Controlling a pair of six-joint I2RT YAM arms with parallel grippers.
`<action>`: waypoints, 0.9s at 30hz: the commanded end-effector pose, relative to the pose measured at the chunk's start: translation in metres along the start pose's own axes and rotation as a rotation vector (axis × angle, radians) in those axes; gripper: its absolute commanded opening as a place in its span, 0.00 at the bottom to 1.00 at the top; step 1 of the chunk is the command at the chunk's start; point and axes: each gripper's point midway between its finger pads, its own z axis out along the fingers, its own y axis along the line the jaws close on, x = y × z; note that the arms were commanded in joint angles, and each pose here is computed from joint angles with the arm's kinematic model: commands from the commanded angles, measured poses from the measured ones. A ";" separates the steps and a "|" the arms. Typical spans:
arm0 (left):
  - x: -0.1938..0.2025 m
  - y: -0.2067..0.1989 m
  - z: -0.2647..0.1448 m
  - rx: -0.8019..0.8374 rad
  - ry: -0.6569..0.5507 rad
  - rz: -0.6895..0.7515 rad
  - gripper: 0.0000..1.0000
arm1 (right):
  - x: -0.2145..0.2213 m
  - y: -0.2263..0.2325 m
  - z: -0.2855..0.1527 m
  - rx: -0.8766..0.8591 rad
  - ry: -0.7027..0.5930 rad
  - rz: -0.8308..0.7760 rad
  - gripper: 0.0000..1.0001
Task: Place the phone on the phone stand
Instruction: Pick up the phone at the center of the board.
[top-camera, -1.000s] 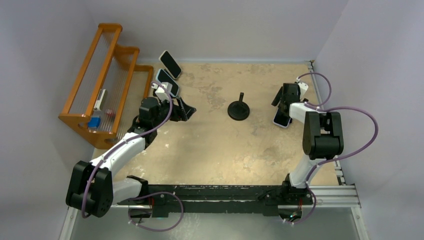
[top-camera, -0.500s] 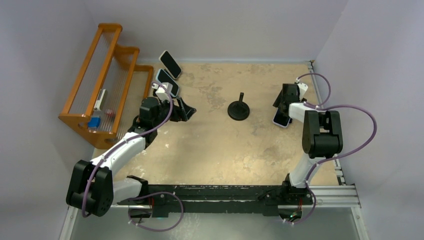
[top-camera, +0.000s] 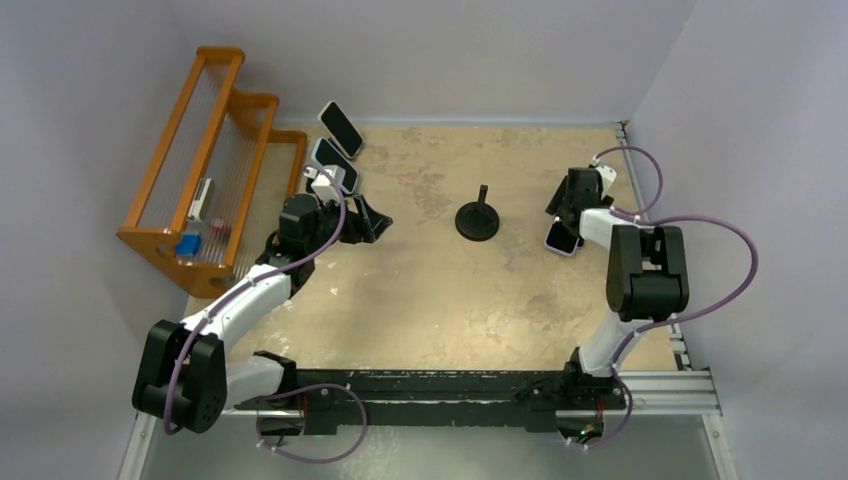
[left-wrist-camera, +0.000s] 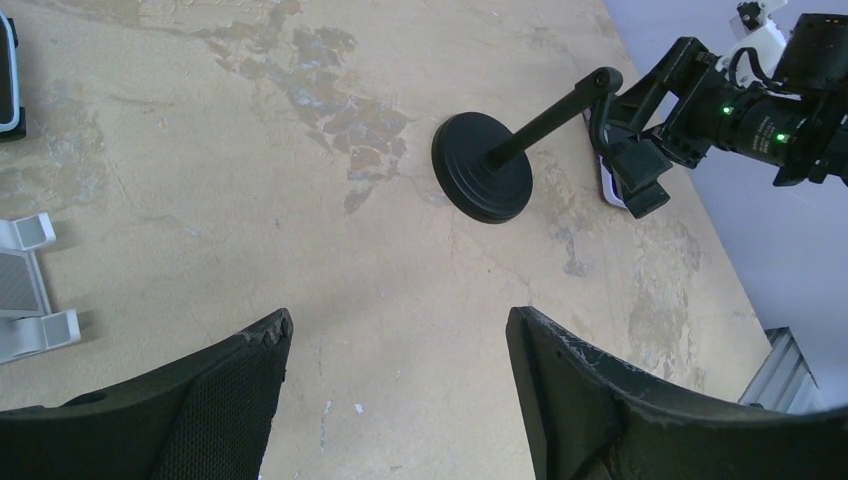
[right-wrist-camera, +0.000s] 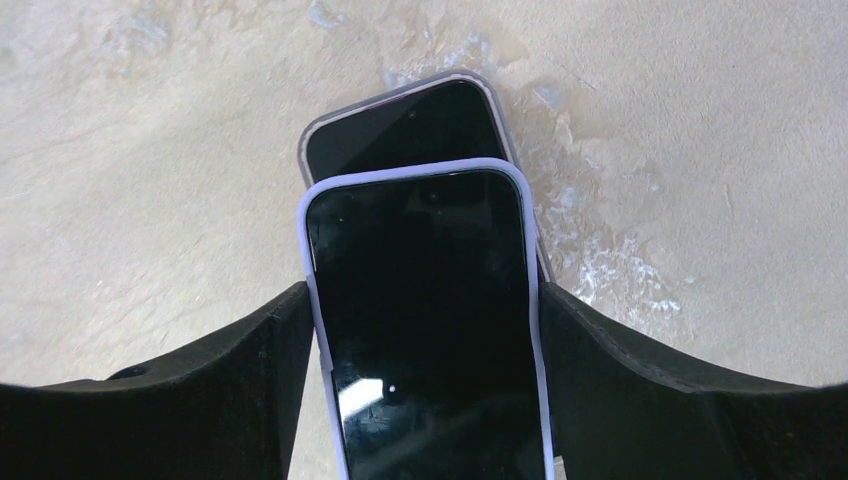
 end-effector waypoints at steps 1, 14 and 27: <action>-0.024 -0.018 0.001 0.058 -0.057 0.024 0.77 | -0.043 0.018 -0.033 -0.115 -0.122 0.016 0.39; -0.013 -0.027 0.010 0.150 -0.024 0.018 0.77 | -0.076 0.035 -0.077 -0.216 -0.219 0.006 0.41; -0.005 -0.038 0.021 0.225 -0.008 0.031 0.77 | -0.084 0.069 -0.115 -0.323 -0.278 -0.044 0.40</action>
